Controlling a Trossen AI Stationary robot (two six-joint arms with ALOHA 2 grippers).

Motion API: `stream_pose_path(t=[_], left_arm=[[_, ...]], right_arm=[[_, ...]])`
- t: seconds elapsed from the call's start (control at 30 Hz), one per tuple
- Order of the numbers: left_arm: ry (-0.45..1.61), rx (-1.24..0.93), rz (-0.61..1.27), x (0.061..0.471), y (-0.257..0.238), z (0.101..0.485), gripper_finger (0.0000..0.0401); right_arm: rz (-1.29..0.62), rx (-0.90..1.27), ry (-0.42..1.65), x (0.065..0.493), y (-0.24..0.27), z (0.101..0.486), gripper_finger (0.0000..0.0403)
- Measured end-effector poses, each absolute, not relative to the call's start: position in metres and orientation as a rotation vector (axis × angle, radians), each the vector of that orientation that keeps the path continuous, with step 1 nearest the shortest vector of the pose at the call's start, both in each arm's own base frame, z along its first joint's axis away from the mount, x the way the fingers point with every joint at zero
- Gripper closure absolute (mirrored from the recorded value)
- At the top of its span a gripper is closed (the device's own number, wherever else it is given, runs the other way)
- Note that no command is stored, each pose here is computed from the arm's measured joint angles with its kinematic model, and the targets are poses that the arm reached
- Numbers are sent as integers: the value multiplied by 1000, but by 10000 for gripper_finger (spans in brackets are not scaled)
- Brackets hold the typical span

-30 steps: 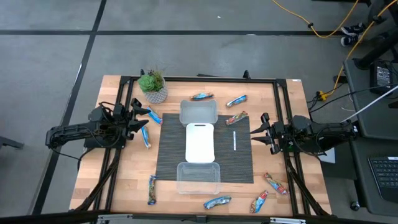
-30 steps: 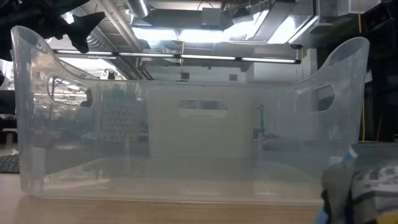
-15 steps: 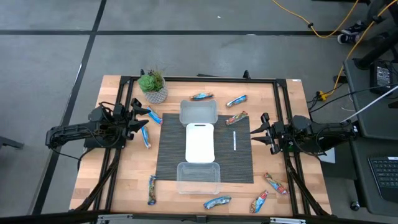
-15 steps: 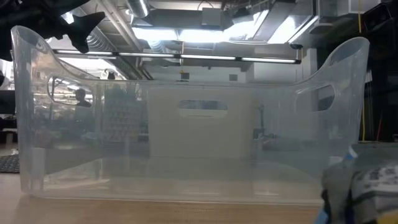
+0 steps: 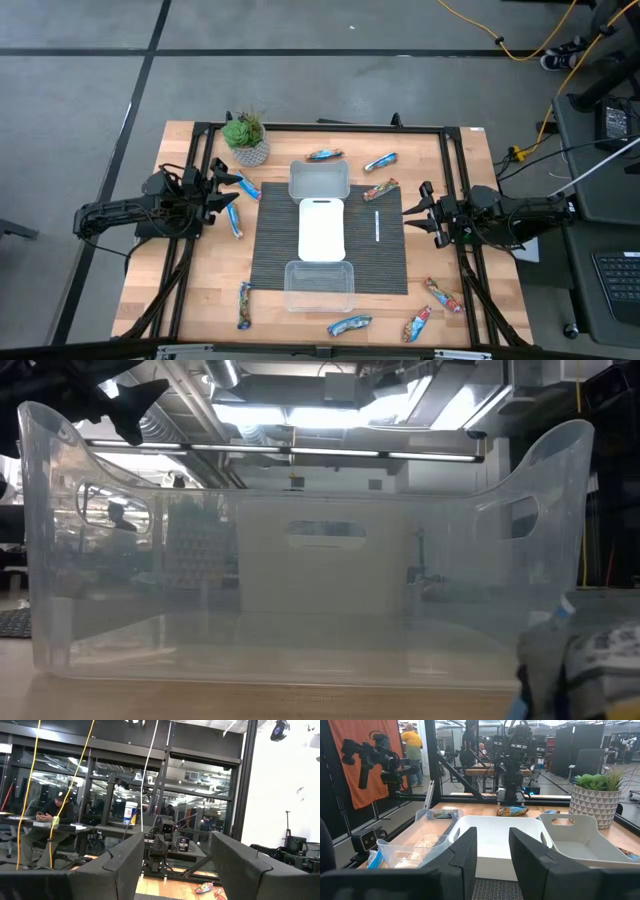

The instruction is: Pick and place Granola Bars by type

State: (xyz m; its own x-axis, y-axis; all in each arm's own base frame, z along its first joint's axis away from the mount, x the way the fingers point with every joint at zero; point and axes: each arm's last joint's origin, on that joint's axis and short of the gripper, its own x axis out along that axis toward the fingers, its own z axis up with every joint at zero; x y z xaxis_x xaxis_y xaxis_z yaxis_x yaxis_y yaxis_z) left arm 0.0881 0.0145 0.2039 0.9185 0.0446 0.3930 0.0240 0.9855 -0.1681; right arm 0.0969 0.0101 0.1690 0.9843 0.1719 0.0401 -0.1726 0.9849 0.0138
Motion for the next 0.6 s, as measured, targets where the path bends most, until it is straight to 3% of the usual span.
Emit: stream_pose_path(t=[0.47, 0.6], left_arm=[[-407, -171, 11, 88, 15, 204, 184], [-406, -86, 30, 88, 15, 204, 184]], right_arm=[[173, 17, -39, 97, 10, 169, 286], [173, 17, -39, 97, 10, 169, 286]])
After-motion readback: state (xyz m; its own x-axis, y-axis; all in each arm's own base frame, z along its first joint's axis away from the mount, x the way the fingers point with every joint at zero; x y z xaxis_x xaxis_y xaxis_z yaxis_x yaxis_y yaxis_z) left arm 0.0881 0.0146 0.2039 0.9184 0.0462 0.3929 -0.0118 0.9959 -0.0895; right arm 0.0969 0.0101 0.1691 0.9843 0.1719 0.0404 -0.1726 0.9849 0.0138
